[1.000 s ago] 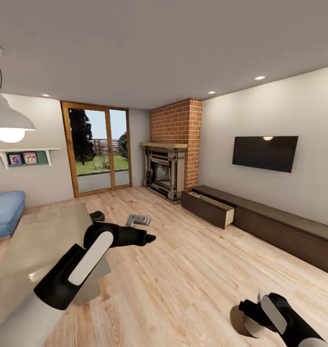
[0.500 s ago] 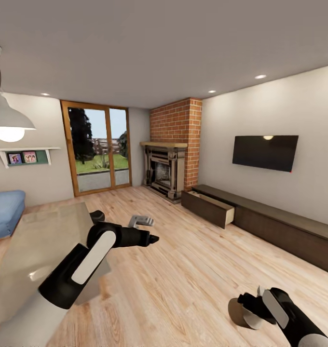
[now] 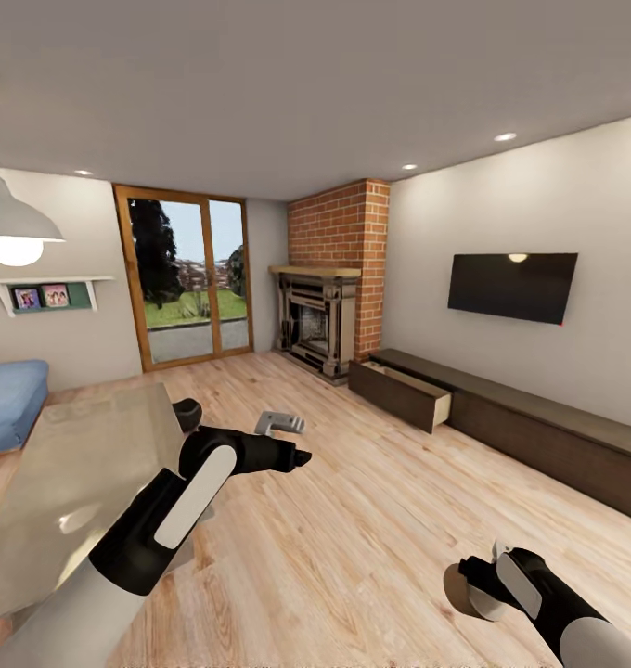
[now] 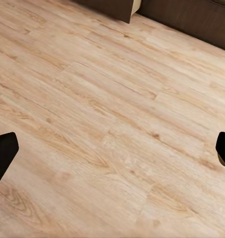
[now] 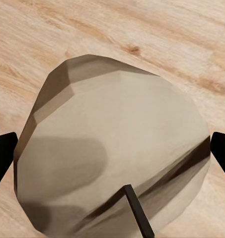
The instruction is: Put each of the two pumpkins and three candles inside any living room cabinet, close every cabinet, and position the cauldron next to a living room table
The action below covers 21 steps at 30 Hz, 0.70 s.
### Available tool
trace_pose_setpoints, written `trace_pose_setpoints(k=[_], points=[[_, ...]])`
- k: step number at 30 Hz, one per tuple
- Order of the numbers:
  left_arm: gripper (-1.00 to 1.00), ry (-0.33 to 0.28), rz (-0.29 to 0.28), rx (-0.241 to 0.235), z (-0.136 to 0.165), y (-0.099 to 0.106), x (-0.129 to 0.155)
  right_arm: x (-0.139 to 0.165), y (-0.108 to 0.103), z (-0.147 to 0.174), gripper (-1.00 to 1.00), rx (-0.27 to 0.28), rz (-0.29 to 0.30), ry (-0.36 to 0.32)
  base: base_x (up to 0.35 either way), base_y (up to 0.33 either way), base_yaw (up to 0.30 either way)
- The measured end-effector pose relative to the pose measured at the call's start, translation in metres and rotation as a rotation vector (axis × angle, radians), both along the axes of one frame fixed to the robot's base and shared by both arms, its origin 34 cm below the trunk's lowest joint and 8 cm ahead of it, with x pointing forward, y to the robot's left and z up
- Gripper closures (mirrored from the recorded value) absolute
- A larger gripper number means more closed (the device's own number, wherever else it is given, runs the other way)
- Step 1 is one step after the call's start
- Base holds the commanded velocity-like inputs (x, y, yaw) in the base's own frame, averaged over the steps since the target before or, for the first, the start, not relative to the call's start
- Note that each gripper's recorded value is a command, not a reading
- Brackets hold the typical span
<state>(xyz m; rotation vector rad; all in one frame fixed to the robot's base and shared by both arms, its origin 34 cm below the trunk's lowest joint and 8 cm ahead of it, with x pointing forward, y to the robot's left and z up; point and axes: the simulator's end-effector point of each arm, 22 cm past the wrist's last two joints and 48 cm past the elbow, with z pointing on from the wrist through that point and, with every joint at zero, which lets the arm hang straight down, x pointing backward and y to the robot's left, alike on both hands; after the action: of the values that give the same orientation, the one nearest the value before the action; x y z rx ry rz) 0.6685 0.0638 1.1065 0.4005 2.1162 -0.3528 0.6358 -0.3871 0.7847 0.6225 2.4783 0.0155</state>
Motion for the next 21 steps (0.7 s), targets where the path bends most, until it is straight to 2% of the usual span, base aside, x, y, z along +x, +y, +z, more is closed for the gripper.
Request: trace_pose_setpoints(k=[21], points=[[-1.0,0.034,0.0,0.001,-0.019,0.0,0.006,-0.006,0.0,-0.018,1.0,0.001,0.0,0.037,0.0,0.0,0.0]])
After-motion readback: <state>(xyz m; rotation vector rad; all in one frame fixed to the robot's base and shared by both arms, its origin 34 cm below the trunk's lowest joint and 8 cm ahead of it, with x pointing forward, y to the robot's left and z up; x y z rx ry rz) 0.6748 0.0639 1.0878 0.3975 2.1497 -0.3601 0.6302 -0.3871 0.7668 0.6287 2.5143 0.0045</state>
